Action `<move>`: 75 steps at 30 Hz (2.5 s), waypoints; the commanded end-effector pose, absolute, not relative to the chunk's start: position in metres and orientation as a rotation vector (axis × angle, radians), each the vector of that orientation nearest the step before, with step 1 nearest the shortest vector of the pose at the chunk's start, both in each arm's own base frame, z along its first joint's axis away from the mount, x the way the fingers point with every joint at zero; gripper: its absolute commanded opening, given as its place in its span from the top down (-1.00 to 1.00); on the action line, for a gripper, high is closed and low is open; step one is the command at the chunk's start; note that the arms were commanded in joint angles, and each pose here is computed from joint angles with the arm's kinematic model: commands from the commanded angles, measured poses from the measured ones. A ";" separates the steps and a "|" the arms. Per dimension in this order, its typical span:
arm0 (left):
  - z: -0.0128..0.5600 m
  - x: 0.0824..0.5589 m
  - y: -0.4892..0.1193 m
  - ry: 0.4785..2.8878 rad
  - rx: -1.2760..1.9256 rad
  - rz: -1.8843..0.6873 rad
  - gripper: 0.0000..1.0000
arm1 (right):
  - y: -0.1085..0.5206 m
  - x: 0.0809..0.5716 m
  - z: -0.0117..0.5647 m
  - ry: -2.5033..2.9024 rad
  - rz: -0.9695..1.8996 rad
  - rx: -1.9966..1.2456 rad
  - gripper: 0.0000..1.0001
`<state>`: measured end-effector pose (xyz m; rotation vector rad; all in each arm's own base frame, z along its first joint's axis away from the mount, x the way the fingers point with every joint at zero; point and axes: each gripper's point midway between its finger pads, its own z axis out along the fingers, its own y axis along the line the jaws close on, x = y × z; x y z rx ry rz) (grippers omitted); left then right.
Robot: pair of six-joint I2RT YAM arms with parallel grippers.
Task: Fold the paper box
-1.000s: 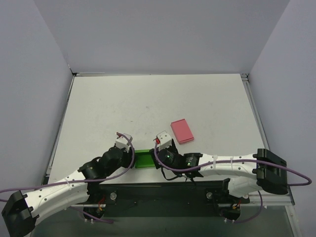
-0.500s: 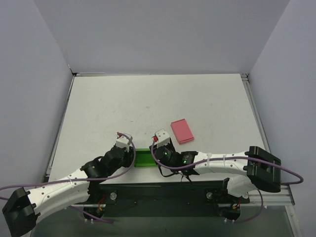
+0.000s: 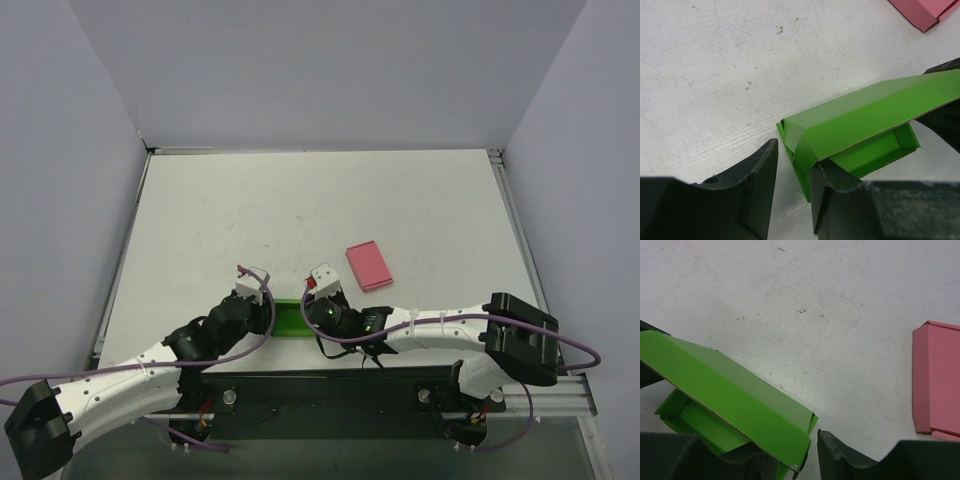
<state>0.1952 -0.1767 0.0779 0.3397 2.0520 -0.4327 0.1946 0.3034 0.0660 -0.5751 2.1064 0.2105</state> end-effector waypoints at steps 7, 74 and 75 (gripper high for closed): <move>0.097 0.210 -0.191 1.951 0.373 -0.446 0.32 | 0.314 0.206 0.077 2.075 0.232 -0.514 0.55; 0.052 0.183 -0.210 1.965 0.180 -0.387 0.89 | 0.355 0.203 0.094 2.124 0.366 -0.264 1.00; 0.050 0.182 -0.210 1.967 0.185 -0.380 0.89 | 0.357 0.203 0.095 2.125 0.372 -0.263 1.00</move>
